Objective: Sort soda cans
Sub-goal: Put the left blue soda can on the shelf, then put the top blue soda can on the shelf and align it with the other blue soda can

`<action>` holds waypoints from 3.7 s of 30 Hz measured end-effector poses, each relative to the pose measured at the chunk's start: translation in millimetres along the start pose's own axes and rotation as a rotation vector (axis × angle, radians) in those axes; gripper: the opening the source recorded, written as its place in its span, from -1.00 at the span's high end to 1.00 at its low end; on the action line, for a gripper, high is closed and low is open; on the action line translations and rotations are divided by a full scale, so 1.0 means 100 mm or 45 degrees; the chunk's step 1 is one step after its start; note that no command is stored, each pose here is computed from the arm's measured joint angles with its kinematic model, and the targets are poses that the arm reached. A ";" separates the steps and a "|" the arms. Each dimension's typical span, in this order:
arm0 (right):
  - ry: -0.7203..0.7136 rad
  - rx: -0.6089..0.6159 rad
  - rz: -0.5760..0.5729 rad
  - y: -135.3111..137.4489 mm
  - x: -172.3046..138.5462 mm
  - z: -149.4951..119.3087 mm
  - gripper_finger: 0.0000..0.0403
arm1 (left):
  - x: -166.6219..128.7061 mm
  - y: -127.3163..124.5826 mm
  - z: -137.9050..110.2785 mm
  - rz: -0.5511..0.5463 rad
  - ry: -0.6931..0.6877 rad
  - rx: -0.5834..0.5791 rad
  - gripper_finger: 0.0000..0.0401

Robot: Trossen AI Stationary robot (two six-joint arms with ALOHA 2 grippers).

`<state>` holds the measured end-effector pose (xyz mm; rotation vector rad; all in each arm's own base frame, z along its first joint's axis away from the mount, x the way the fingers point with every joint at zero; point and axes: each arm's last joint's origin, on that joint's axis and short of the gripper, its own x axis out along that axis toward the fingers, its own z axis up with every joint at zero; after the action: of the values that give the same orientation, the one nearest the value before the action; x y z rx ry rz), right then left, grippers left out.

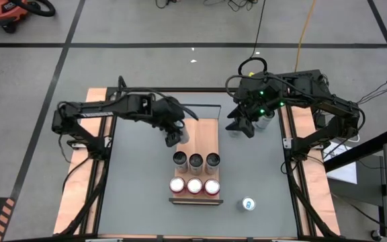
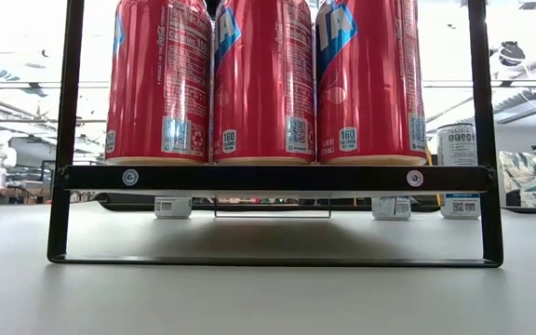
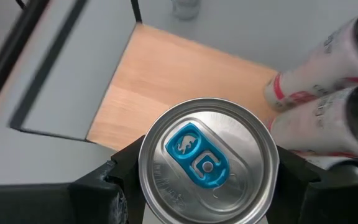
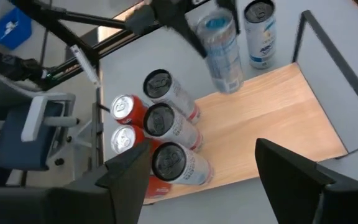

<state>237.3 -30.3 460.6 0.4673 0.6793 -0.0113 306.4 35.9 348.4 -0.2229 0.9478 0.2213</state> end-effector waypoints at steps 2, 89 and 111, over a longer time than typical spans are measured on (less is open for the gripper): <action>-0.003 0.019 -0.009 0.00 0.00 0.00 -0.29 | 0.08 -0.02 0.01 0.002 0.023 0.007 -0.12; -0.023 0.041 -0.109 -0.04 0.05 0.02 -0.29 | 0.80 -0.19 -0.04 0.018 0.262 0.132 -0.15; -0.026 0.020 -0.111 -0.04 0.05 0.02 -0.29 | 0.65 -0.20 0.05 -0.002 0.194 0.161 -0.52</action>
<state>241.5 -33.7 457.6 0.4520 0.6792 -0.1034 352.5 23.7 299.5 -0.1250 1.1091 0.1439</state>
